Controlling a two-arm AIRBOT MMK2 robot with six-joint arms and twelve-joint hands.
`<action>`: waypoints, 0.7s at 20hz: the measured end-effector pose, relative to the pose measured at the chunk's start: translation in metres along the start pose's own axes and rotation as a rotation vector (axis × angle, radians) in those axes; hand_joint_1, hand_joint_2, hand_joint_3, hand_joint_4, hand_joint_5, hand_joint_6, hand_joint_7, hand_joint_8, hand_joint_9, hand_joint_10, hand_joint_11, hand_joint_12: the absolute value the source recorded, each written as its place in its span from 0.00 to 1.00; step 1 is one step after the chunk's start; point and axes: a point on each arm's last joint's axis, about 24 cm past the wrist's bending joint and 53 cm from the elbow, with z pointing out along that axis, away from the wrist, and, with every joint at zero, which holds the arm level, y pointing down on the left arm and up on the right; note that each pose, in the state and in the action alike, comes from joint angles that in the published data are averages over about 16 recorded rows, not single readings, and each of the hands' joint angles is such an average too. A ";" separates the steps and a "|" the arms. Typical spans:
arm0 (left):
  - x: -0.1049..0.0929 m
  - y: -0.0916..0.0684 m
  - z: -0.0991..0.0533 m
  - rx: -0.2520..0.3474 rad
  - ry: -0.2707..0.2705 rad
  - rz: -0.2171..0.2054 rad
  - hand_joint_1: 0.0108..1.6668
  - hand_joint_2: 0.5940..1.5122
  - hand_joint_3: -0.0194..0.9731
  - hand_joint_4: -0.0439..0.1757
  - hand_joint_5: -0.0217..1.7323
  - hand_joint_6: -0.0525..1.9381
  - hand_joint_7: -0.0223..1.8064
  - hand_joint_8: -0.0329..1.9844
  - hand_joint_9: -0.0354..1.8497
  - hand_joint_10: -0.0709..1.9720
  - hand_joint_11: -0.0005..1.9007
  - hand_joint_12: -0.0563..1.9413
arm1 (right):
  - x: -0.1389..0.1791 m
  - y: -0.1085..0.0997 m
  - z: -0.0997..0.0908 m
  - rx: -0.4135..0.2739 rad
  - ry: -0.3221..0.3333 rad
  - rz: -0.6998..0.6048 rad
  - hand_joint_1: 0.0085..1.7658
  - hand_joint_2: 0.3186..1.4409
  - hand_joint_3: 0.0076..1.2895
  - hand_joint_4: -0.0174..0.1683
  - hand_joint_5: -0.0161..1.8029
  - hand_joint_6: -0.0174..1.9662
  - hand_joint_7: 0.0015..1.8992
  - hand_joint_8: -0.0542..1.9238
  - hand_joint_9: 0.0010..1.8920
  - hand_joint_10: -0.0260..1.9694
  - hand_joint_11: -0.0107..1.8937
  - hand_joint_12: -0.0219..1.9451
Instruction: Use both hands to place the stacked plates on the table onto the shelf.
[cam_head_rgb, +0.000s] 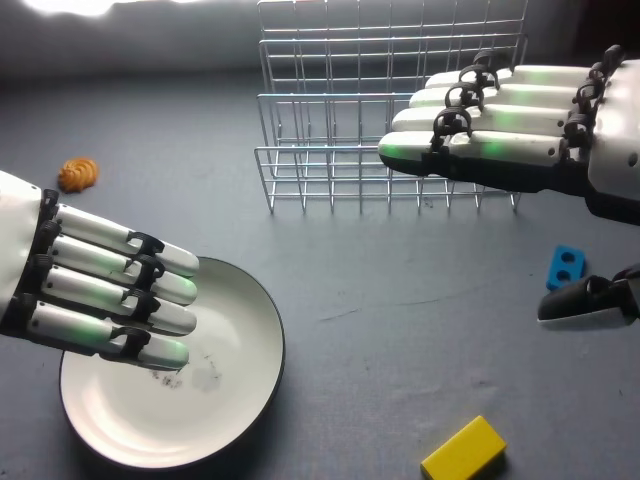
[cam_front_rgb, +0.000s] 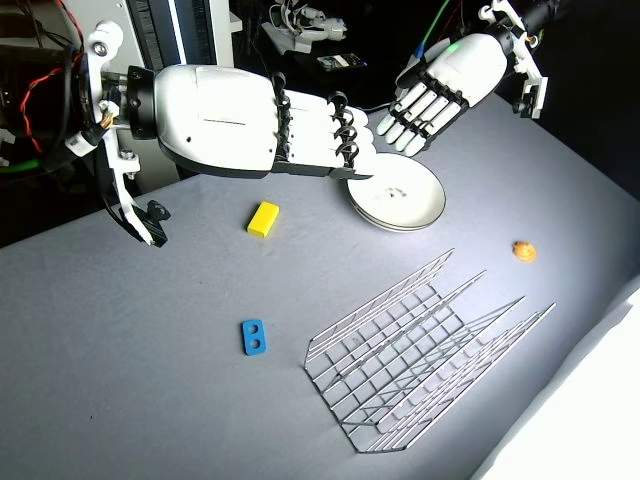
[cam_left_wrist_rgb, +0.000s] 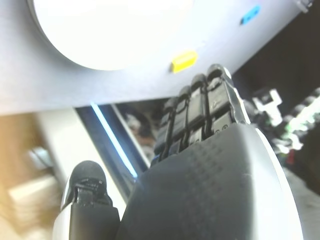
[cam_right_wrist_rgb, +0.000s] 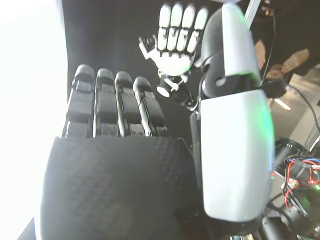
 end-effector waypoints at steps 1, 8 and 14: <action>0.002 0.001 -0.002 -0.005 0.003 0.005 0.00 0.60 0.04 0.21 0.02 0.02 0.02 0.01 0.03 0.04 0.01 0.02 | 0.000 0.000 0.000 -0.002 0.000 -0.001 0.62 0.58 0.01 0.07 0.02 0.02 0.01 0.04 0.01 0.02 0.02 0.02; 0.018 0.007 -0.011 -0.010 0.054 0.066 0.00 0.60 0.04 0.21 0.02 0.02 0.02 0.01 0.03 0.04 0.01 0.02 | 0.002 0.002 0.000 -0.011 0.005 -0.008 0.62 0.58 0.01 0.08 0.02 0.02 0.01 0.04 0.01 0.02 0.02 0.02; 0.034 0.011 -0.008 0.004 0.103 0.121 0.00 0.60 0.04 0.21 0.02 0.02 0.02 0.01 0.03 0.04 0.01 0.02 | 0.003 0.004 0.000 -0.017 0.008 -0.012 0.61 0.58 0.01 0.08 0.02 0.02 0.01 0.04 0.01 0.02 0.02 0.03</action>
